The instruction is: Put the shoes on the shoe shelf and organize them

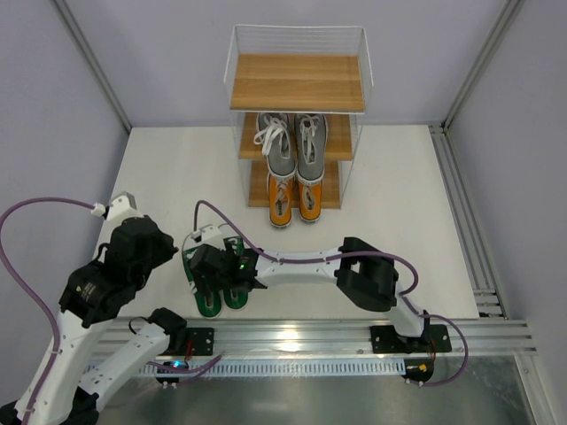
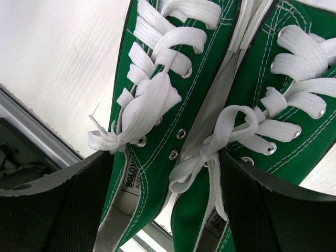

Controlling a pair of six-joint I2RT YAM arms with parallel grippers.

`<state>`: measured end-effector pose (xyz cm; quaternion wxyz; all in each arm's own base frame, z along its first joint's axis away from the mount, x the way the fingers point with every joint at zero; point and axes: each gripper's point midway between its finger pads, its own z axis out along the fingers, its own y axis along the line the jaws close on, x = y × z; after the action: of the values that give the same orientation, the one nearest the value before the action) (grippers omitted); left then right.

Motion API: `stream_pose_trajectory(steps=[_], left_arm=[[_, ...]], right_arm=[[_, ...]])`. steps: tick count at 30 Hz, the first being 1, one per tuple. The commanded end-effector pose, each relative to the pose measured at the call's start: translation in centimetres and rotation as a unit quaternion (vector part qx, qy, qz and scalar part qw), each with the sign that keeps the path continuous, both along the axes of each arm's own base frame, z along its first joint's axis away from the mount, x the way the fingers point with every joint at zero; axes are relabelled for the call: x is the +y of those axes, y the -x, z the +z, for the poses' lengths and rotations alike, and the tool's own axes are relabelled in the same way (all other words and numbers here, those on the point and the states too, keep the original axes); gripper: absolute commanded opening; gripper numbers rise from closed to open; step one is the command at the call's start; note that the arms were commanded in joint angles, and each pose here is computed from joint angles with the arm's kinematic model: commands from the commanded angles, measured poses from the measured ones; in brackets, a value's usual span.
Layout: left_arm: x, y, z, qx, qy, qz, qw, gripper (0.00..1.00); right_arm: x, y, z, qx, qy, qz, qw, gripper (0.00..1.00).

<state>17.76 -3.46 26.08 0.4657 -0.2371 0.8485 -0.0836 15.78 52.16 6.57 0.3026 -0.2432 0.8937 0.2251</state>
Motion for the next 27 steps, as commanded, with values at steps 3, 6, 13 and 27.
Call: stream_pose_trajectory(steps=[3,6,13,27], left_arm=[[0.3,-0.1,0.1,-0.009,0.0,0.009,1.0,0.0],[0.2,-0.2,0.0,-0.007,0.002,0.006,1.0,0.0],[-0.1,-0.4,-0.1,-0.007,0.003,0.002,1.0,0.0],[-0.5,-0.9,-0.3,-0.005,0.0,-0.004,1.0,0.0]], right_arm=[[-2.7,-3.5,-1.1,-0.018,0.037,-0.062,0.997,0.77],[-4.9,-4.4,-1.7,-0.022,0.064,-0.1,0.993,0.71],[-8.8,-4.8,-2.3,-0.044,0.118,-0.123,0.984,0.69],[-8.8,-4.9,0.5,-0.07,0.104,-0.093,0.988,0.75]])
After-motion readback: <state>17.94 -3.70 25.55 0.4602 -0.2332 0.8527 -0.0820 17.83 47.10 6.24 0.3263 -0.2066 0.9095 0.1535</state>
